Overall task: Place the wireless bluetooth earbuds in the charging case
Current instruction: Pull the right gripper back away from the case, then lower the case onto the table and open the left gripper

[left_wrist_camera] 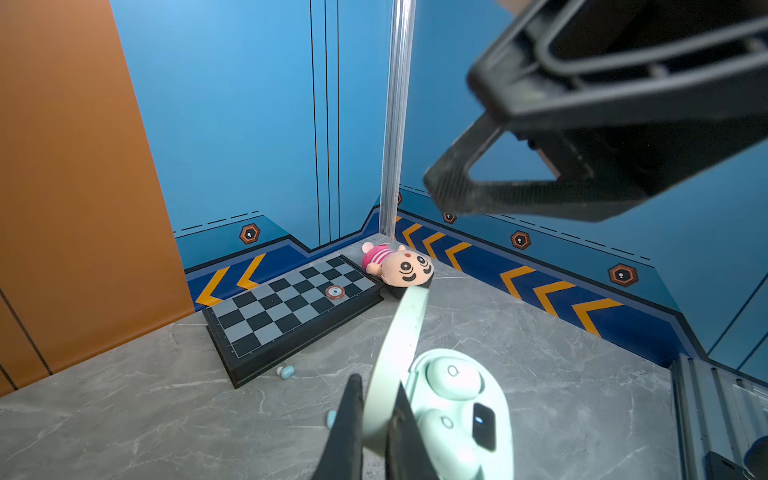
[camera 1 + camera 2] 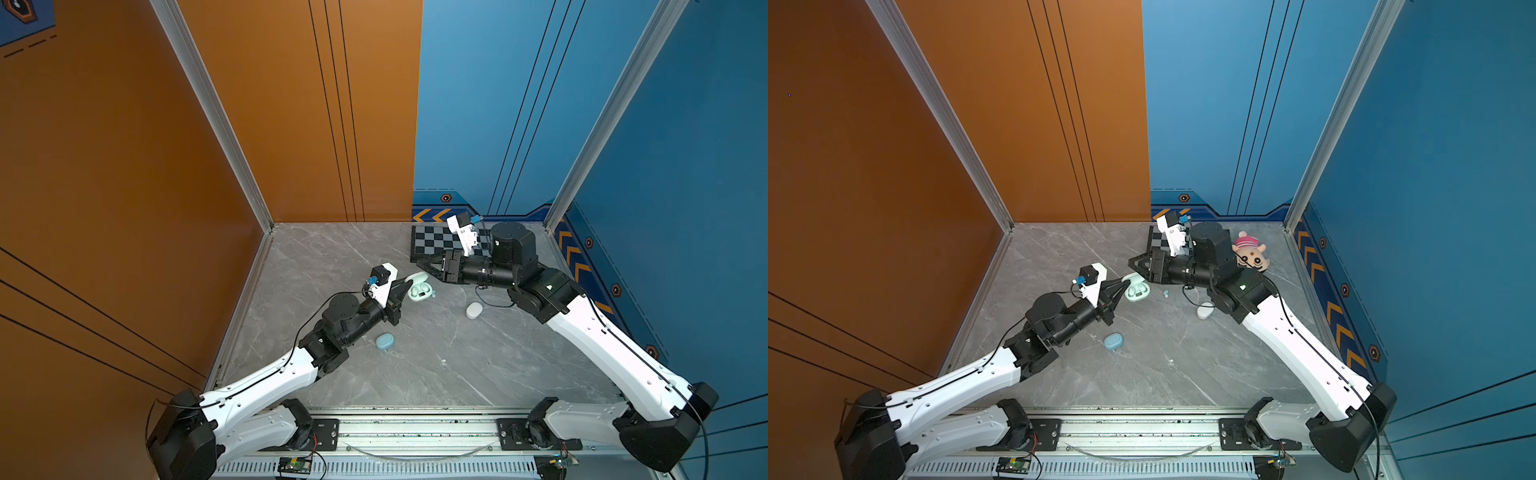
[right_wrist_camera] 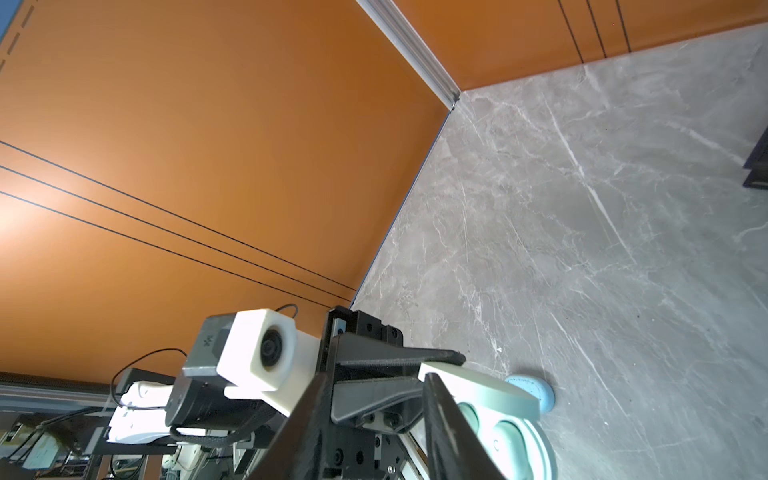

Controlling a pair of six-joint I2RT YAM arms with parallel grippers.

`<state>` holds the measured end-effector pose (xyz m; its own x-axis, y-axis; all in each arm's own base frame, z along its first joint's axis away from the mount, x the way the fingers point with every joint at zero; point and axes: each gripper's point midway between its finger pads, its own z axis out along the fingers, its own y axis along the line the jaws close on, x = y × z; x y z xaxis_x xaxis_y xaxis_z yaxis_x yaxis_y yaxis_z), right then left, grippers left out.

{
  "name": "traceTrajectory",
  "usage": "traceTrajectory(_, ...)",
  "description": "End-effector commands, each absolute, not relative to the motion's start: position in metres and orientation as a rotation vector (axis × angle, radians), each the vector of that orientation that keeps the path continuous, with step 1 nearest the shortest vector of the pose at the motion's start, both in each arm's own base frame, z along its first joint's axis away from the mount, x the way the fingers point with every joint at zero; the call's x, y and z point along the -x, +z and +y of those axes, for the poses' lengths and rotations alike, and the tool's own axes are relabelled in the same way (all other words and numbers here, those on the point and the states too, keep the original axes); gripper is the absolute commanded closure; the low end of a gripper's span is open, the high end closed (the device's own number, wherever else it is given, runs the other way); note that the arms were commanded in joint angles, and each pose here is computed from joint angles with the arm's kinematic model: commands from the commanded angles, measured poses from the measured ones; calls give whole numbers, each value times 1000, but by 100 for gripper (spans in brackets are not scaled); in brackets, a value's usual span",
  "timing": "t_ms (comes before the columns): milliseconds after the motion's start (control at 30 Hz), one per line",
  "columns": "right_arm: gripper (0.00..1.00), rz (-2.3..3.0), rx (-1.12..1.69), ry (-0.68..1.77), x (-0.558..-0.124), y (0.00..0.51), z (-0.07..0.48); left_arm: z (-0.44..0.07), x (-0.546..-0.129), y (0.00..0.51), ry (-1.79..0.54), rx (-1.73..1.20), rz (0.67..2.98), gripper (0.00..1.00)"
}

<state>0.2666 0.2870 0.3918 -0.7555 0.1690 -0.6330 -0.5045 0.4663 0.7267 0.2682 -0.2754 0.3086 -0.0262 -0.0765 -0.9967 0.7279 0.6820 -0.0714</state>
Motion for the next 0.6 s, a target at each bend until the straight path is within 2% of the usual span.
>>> traceTrajectory(0,60,1972,201,1273,-269,418,260,-286,-259,324,-727,-622,1405,100)
traceTrajectory(133,59,1970,-116,1106,-292,396,211,-305,-252,317,-748,-696,1403,100)
traceTrajectory(267,59,2041,-394,950,-304,349,163,-327,-245,300,-763,-777,1422,100)
traceTrajectory(467,60,2220,-702,656,-291,273,100,-372,-228,255,-780,-956,1460,100)
traceTrajectory(567,59,2235,-797,588,-281,252,82,-400,-217,228,-791,-1040,1472,100)
